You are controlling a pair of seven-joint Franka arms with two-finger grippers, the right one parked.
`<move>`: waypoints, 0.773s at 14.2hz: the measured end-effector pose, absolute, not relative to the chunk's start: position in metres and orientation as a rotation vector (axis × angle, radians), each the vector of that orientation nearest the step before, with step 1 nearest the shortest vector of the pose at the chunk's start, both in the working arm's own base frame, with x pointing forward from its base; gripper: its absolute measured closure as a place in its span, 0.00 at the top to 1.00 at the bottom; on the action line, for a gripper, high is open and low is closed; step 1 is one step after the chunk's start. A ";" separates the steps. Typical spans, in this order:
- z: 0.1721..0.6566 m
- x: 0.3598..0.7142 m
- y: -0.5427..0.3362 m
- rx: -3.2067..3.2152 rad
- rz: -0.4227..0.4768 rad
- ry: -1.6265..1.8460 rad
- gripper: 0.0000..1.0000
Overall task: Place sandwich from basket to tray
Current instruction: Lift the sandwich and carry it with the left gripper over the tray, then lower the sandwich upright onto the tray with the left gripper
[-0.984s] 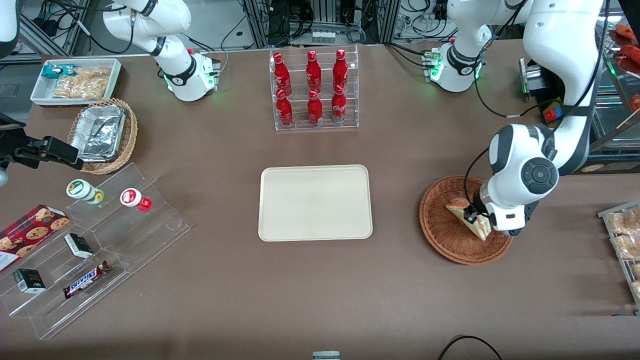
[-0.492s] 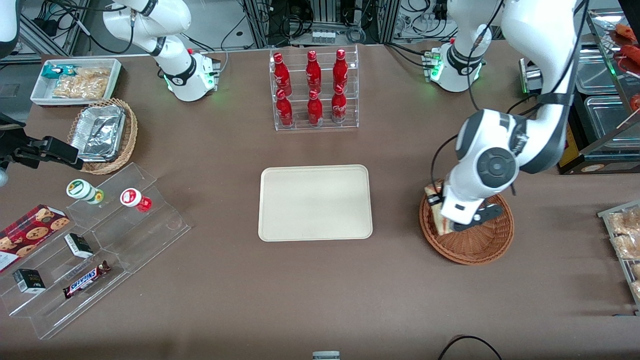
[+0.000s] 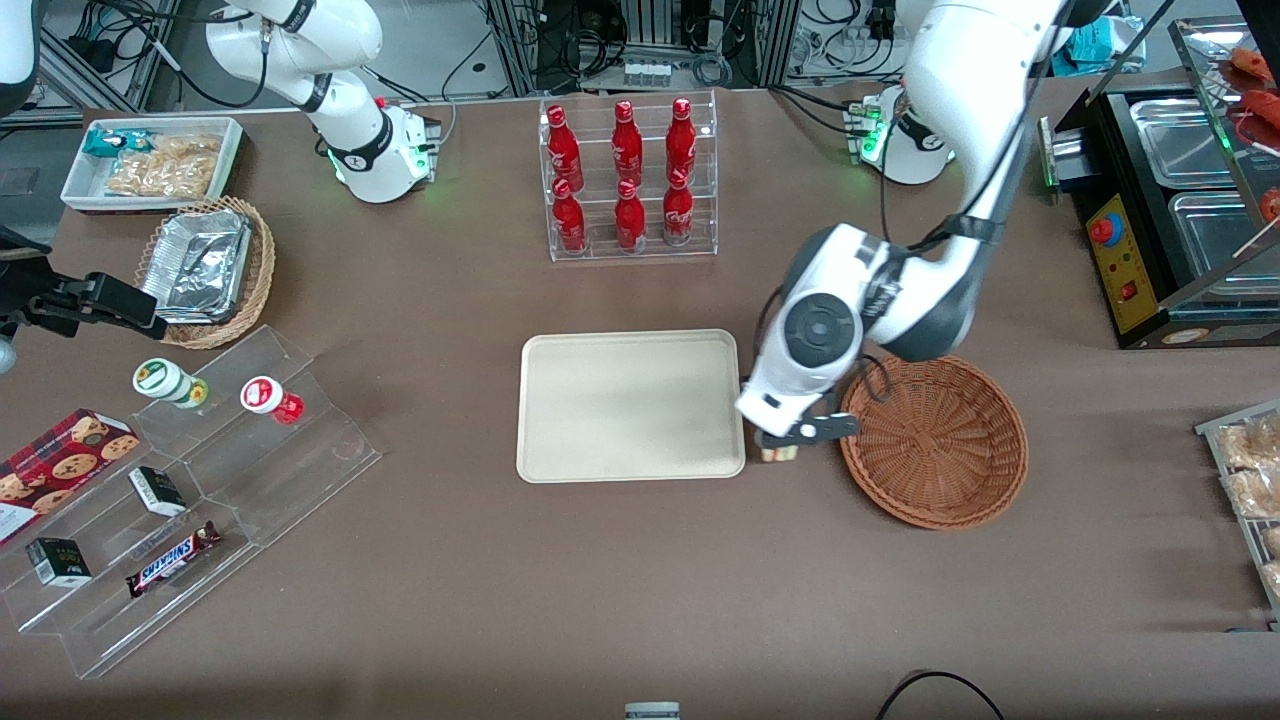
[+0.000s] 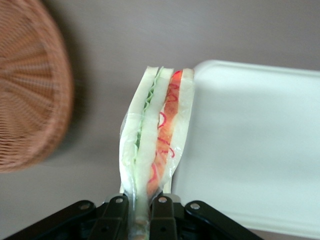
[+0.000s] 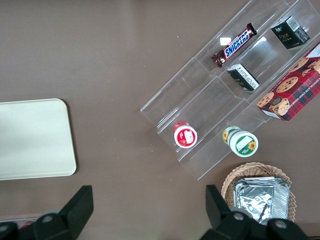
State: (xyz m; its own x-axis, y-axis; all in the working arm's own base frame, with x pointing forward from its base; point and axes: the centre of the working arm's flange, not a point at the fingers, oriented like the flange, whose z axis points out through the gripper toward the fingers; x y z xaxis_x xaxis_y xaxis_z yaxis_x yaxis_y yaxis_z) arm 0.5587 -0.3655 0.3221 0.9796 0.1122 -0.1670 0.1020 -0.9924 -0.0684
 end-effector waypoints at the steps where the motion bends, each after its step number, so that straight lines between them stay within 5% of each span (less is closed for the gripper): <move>1: 0.320 0.553 -0.383 -3.088 0.266 -0.143 0.14; 11: 0.264 0.473 -0.518 -3.199 0.182 -0.156 0.14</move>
